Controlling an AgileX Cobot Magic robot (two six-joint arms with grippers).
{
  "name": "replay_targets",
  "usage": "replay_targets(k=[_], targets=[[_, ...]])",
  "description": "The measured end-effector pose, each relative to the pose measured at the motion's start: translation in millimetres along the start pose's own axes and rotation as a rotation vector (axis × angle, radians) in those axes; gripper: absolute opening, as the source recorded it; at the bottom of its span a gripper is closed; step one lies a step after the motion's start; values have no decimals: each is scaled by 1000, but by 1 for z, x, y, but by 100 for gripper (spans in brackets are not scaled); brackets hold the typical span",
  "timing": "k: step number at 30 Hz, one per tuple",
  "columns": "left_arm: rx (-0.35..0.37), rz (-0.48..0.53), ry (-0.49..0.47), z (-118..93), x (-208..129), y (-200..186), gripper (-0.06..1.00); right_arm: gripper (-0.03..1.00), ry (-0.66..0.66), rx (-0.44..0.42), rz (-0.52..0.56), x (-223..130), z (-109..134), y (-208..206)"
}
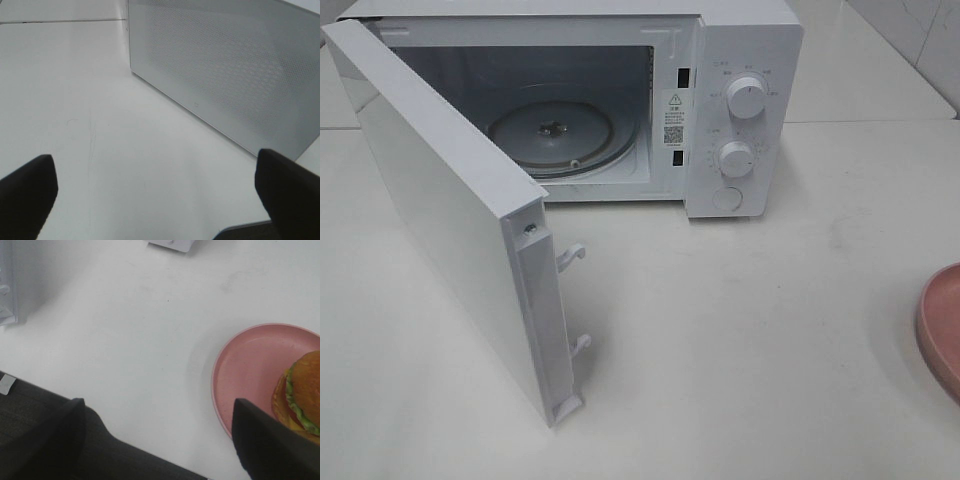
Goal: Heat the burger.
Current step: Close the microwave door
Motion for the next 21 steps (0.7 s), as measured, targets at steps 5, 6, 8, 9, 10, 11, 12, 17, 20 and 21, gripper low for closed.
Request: replay_targets(k=[5, 6, 8, 9, 10, 11, 12, 17, 20, 21], targets=[[0, 0, 0, 0, 0, 0, 99, 77, 56, -46, -46, -14, -5, -3], [0, 0, 0, 0, 0, 0, 99, 77, 56, -46, -46, -14, -5, -3], [0, 0, -1, 0, 0, 0, 99, 77, 87, -76, -82, -19, -8, -7], [0, 0, -1, 0, 0, 0, 99, 77, 87, -76, -82, -19, -8, -7], [0, 0, -1, 0, 0, 0, 99, 77, 104, -95, -103, -22, -10, -8], [0, 0, -1, 0, 0, 0, 99, 77, 113, -103, -116, -23, -11, -9], [0, 0, -1, 0, 0, 0, 99, 77, 113, -103, -116, -23, -11, -9], [0, 0, -1, 0, 0, 0, 99, 77, 153, -152, -203, -28, -14, -12], [0, 0, -1, 0, 0, 0, 99, 76, 169, -176, -233, -28, -16, -16], [0, 0, -1, 0, 0, 0, 99, 76, 169, -176, -233, -28, -16, -16]])
Point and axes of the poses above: a point on each arm's last joint axis where the gripper is mounted, y pointing out along that axis toward the gripper, z along the wrist's bending axis when the last joint is at zero, x = y × z, the point moved 10 cm from there along y, pointing out along that axis toward the gripper, and after that the axes turned 6 degrees about -y, right-handed, at the moved point
